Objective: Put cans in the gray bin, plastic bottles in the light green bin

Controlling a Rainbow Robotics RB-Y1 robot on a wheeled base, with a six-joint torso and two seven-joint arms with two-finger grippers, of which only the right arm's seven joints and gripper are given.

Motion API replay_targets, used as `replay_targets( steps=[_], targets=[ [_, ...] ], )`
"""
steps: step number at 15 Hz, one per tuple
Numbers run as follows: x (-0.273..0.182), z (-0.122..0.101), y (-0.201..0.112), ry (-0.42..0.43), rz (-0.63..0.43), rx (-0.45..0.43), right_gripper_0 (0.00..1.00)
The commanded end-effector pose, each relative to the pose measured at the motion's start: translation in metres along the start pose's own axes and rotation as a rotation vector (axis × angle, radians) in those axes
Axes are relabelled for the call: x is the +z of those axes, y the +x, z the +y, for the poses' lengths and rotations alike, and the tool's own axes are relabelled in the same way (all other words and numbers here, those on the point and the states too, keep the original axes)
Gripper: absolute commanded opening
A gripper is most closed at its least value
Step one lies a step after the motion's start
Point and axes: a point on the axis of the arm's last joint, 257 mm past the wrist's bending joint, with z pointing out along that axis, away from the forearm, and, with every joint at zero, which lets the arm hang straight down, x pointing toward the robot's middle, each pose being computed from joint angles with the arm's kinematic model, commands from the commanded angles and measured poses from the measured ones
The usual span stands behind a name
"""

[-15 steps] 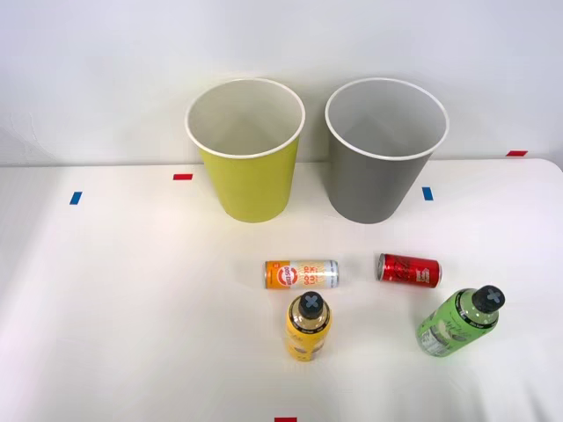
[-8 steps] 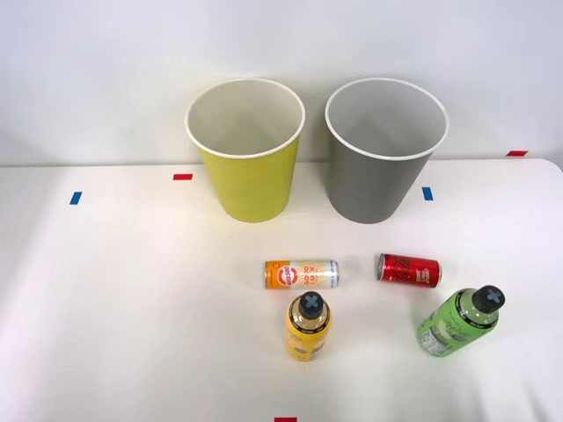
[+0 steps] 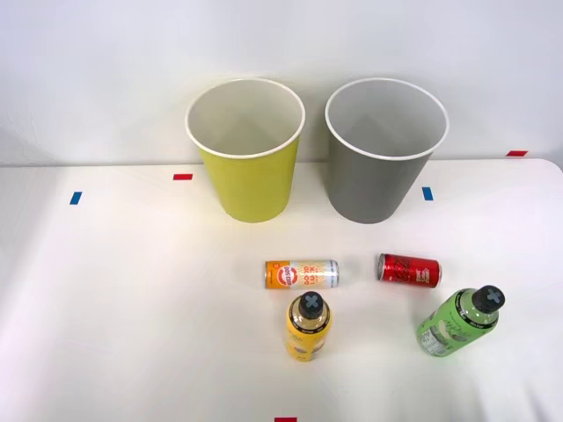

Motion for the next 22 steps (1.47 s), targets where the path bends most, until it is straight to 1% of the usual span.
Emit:
replay_targets(
  steps=[1, 2, 3, 4, 5, 6, 8, 9, 13, 14, 15, 16, 17, 18, 22],
  targets=[
    [-0.001, 0.001, 0.019, 0.026, 0.023, 0.034, 0.68],
    [-0.003, 0.0, 0.011, 0.049, -0.017, 0.064, 0.69],
    [-0.005, 0.004, 0.003, 0.057, -0.052, 0.106, 0.68],
    [-0.005, 0.01, 0.002, 0.06, -0.065, 0.15, 0.68],
    [-0.005, 0.015, 0.0, 0.053, -0.072, 0.165, 0.68],
    [-0.004, 0.018, -0.001, 0.038, -0.074, 0.157, 0.68],
    [0.003, 0.02, -0.004, 0.006, -0.086, 0.054, 0.68],
    [0.007, 0.022, -0.005, -0.007, -0.091, 0.037, 0.69],
    [0.029, 0.039, -0.005, -0.105, -0.106, 0.048, 0.69],
    [0.038, 0.047, -0.003, -0.137, -0.107, 0.058, 0.81],
    [0.046, 0.054, -0.004, -0.151, -0.12, 0.095, 0.93],
    [0.051, 0.058, -0.005, -0.151, -0.127, 0.137, 0.99],
    [0.058, 0.063, -0.005, -0.154, -0.136, 0.182, 1.0],
    [0.066, 0.066, -0.004, -0.162, -0.135, 0.201, 1.0],
    [0.104, 0.068, -0.001, -0.243, -0.122, 0.129, 1.0]
  ],
)
